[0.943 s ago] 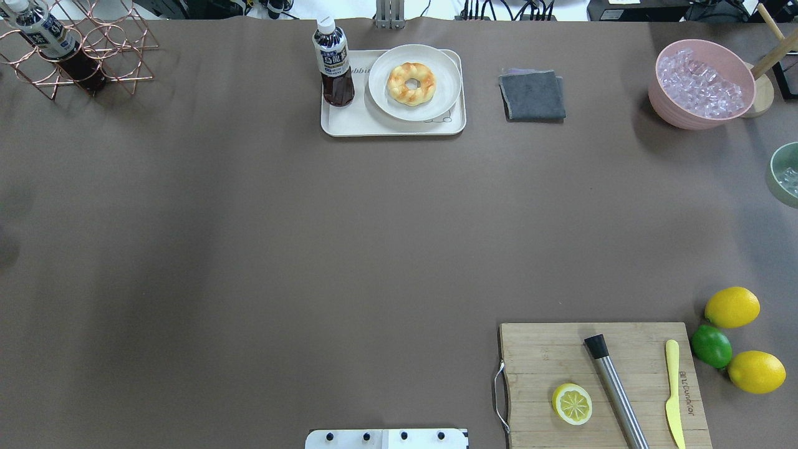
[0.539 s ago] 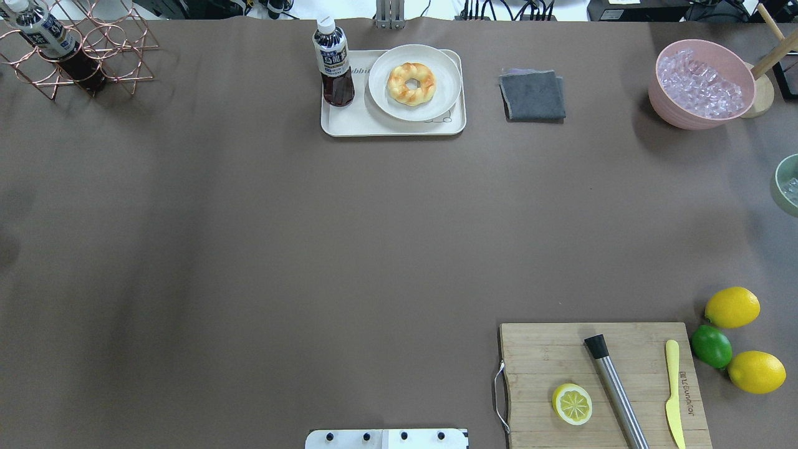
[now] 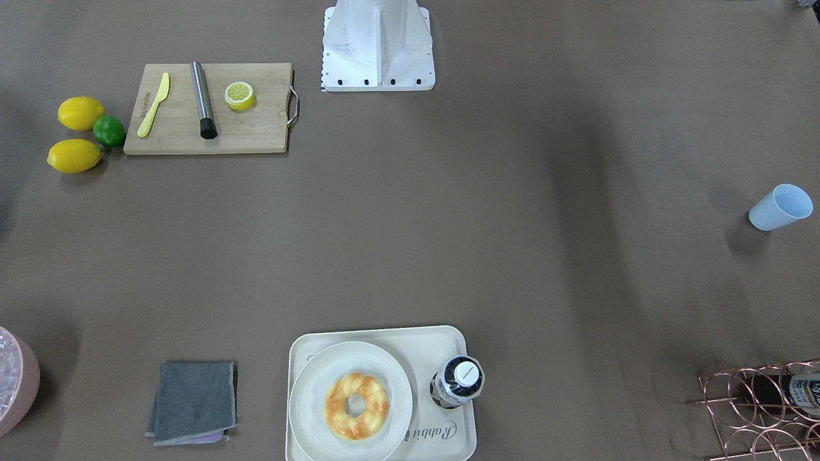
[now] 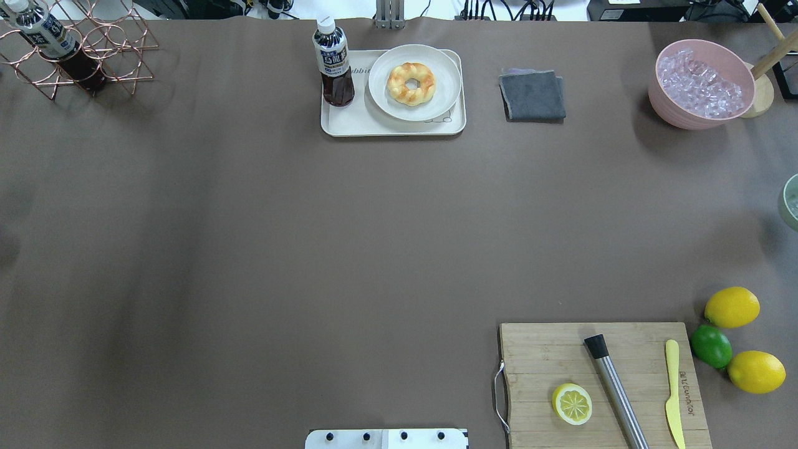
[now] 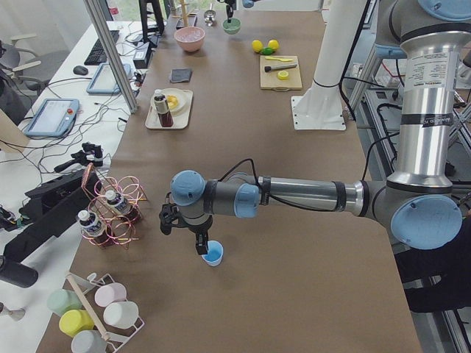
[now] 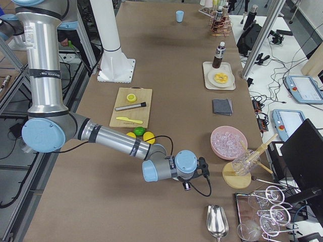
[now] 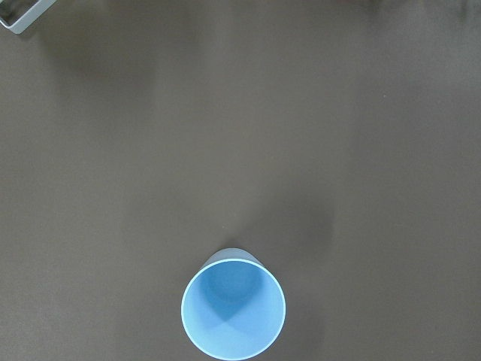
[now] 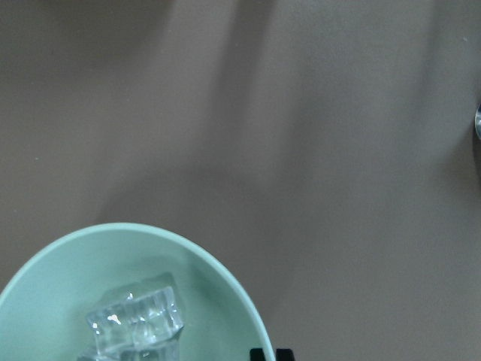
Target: Pour ice into bowl
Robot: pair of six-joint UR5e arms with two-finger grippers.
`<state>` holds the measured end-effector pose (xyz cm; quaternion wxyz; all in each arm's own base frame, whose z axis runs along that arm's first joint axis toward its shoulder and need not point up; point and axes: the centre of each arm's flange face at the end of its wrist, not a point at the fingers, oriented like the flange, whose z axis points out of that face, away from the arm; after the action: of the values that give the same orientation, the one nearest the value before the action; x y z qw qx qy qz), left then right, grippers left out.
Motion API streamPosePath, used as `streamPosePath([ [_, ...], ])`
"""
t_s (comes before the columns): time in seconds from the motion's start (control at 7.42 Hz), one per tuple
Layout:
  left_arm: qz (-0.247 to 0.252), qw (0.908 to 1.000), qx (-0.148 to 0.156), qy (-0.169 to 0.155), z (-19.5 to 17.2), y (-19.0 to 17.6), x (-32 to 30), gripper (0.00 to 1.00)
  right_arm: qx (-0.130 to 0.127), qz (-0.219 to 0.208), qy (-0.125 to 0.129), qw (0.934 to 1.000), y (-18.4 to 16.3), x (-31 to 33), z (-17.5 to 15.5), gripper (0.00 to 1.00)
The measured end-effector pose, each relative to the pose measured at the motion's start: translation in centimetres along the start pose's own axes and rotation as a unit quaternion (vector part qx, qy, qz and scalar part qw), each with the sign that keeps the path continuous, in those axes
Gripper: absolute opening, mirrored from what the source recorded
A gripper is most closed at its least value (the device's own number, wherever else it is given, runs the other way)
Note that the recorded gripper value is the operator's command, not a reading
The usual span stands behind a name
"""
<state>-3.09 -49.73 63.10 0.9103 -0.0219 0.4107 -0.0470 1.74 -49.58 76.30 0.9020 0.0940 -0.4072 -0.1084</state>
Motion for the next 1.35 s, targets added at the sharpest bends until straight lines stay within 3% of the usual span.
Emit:
streamPosePath([
  [0.27, 0.002, 1.0000, 0.000, -0.003, 0.1, 0.3, -0.2, 0.97, 0.003, 0.003, 0.001, 1.0000, 1.3, 0.2, 0.4, 0.58],
  [0.4, 0.006, 1.0000, 0.001, -0.005, 0.1, 0.2, -0.1, 0.97, 0.002, 0.003, 0.005, 1.0000, 1.5, 0.3, 0.4, 0.74],
  [0.81, 0.018, 0.9998, 0.005, -0.005, 0.5, -0.1, 0.2, 0.97, 0.001, -0.001, 0.010, 0.9999, 1.3, 0.1, 0.6, 0.83],
  [1.08, 0.019, 0.9998, 0.006, -0.005, 0.5, -0.1, 0.3, 0.97, 0.004, -0.005, 0.011, 0.9999, 0.9, -0.3, 0.3, 0.99],
  [1.35, 0.019, 0.9998, 0.007, -0.004, 0.4, -0.3, 0.6, 0.97, 0.015, -0.007, 0.010, 0.9998, -0.5, -1.5, -0.9, 0.99],
])
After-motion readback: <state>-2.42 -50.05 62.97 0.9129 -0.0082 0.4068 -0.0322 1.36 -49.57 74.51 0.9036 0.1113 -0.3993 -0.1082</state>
